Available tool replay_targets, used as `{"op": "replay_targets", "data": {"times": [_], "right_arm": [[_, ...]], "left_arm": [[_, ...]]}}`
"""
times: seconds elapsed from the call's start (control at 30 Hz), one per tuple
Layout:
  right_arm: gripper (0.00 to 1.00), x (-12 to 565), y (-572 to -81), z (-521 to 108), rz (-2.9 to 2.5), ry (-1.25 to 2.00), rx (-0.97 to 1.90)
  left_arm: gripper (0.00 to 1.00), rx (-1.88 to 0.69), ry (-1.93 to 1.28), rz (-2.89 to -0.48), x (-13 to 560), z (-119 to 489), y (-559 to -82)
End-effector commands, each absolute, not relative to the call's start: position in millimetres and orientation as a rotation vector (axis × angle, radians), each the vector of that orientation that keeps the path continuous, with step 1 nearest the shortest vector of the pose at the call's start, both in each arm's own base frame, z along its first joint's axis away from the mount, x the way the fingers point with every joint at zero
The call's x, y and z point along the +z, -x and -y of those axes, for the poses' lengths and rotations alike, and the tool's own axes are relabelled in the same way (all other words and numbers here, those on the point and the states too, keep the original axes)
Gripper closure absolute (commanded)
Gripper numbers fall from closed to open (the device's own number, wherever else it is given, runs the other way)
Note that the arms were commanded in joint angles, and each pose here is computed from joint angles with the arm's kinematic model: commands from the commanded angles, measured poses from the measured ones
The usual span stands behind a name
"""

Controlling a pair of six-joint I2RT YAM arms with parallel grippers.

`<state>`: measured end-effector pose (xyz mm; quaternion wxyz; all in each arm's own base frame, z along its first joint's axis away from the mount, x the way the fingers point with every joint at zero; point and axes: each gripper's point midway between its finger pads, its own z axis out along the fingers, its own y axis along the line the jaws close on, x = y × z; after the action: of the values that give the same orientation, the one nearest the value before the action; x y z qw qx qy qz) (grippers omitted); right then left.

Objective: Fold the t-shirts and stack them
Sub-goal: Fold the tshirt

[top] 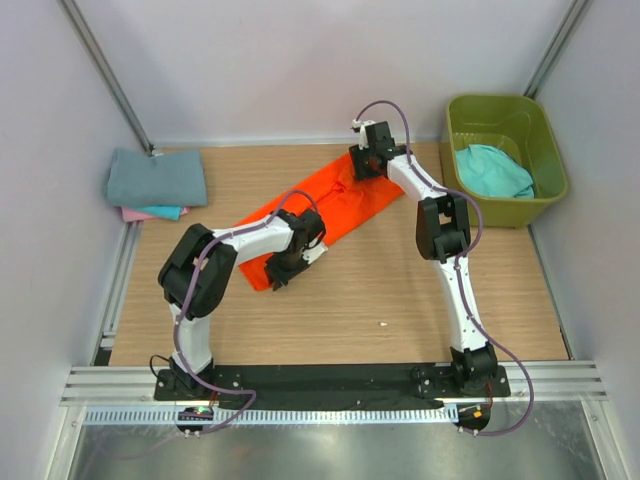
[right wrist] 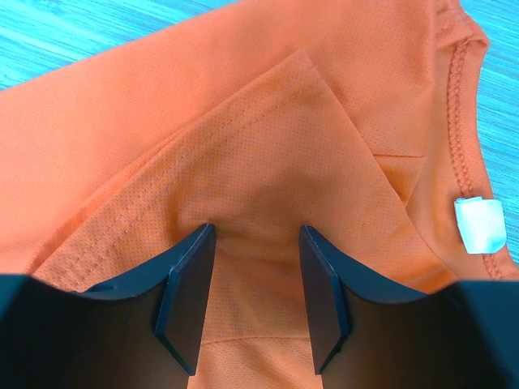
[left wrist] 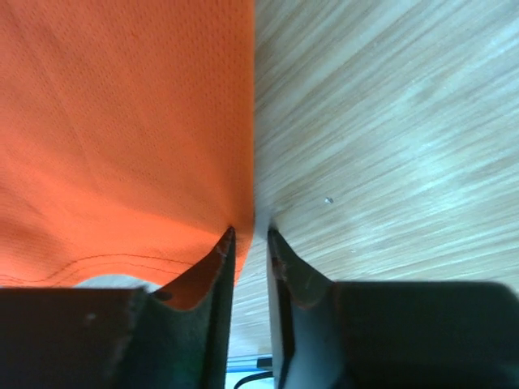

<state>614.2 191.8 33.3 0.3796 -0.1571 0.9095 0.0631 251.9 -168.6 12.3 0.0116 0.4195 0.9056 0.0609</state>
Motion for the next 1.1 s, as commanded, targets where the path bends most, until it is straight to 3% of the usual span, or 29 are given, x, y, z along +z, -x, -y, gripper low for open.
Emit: {"op": "replay_targets", "data": {"times": [0.0, 0.13, 0.17, 0.33, 0.53, 0.9, 0.93, 0.97, 1.0, 1.07], "right_arm": [[0.48, 43, -625, -193, -2.283, 0.359, 0.167], [0.48, 50, -625, -192, -2.272, 0.358, 0.159], [0.47, 55, -625, -191, -2.268, 0.354, 0.156], [0.48, 63, -625, -187, -2.258, 0.354, 0.151], [0.47, 63, -628, -193, -2.245, 0.348, 0.186], [0.47, 68, -628, -212, -2.219, 0.376, 0.252], [0.47, 75, -627, -212, -2.209, 0.378, 0.244], [0.47, 94, -625, -211, -2.191, 0.376, 0.242], [0.47, 108, -623, -206, -2.177, 0.369, 0.223], [0.47, 152, -616, -194, -2.126, 0.354, 0.197]], "left_arm": [[0.79, 0.198, -1.312, -2.833, 5, 177, -252], [0.99, 0.306, -1.294, -2.793, 8, 171, -263], [1.0, 0.315, -1.301, -2.786, 9, 170, -264], [1.0, 0.12, -1.391, -2.794, 19, 194, -247], [1.0, -0.074, -1.696, -2.698, 22, 259, -192], [1.0, -0.134, -1.913, -2.564, 10, 333, -158], [0.97, -0.123, -1.908, -2.539, 13, 340, -161], [0.88, -0.103, -1.901, -2.525, 14, 343, -165], [0.69, -0.059, -1.881, -2.482, 23, 346, -172], [0.6, -0.055, -1.842, -2.4, 43, 356, -182]]}}
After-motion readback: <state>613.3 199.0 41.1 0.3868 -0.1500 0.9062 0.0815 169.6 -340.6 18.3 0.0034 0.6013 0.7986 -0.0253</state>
